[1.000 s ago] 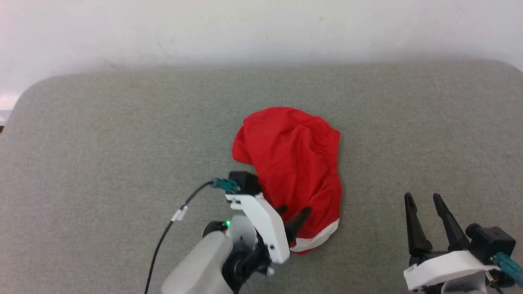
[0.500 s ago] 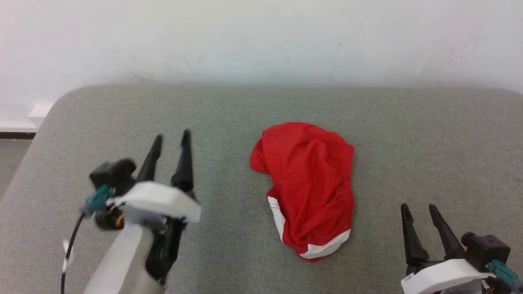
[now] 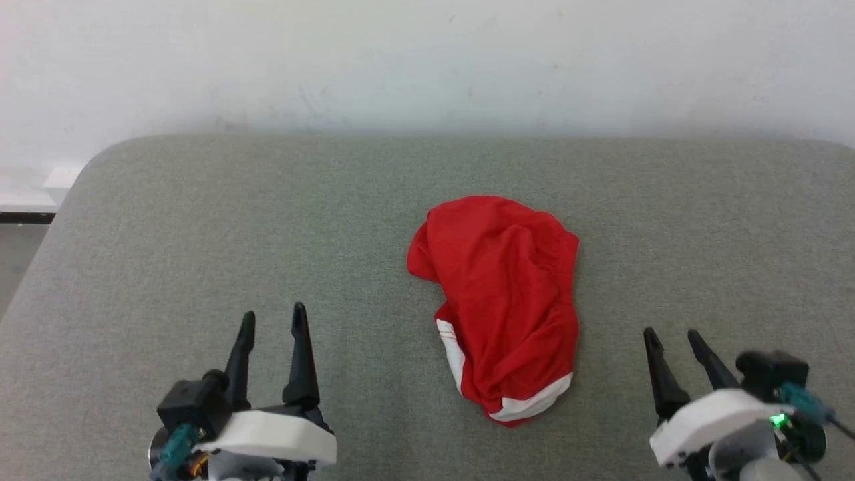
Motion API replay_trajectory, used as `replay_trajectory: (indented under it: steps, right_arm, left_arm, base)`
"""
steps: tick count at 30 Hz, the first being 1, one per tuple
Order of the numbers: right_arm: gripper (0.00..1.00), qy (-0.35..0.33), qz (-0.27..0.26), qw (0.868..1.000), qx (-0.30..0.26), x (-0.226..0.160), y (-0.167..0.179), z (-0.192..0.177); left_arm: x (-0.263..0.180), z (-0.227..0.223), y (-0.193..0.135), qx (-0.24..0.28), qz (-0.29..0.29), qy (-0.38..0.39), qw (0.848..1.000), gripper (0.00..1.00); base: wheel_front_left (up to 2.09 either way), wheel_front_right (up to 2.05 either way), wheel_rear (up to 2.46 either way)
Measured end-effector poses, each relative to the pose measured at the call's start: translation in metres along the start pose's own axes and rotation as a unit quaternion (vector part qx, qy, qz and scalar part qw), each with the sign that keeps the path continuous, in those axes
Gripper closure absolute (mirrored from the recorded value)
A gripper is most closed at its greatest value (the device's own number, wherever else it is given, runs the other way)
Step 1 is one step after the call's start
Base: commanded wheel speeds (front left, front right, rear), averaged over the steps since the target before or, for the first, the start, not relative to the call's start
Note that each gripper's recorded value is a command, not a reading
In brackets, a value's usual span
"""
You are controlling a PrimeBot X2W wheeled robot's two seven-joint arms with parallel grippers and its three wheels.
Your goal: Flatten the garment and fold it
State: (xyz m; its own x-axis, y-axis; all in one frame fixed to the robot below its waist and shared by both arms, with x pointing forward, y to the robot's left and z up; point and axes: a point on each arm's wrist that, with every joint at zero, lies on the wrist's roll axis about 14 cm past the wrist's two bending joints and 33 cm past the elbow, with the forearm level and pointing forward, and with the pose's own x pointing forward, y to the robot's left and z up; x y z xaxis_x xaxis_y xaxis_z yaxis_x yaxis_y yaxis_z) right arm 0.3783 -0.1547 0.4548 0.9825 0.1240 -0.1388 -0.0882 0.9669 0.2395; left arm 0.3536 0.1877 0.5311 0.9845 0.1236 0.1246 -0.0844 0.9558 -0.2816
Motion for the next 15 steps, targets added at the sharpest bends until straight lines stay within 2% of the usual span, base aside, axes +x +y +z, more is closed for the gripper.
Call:
replay_trajectory:
  steps: [7,12,15]
  right_arm:
    - [0.00,0.077,0.031,0.996,-0.029,0.046,0.022,0.008]
    - [0.00,0.149,0.062,0.984,-0.077,0.084,0.048,0.010]
    - [0.00,0.193,0.056,0.974,-0.105,0.101,0.045,0.002]
  left_arm:
    - [-0.004,-0.009,0.000,0.008,0.001,0.009,1.000,0.00]
    - [0.001,-0.011,0.003,0.015,0.001,0.011,1.000,0.00]
    - [0.008,-0.009,0.000,0.018,-0.005,0.006,1.000,0.00]
  base:
    - [0.00,0.00,0.00]
    - [0.00,0.00,0.00]
    - [0.00,0.00,0.00]
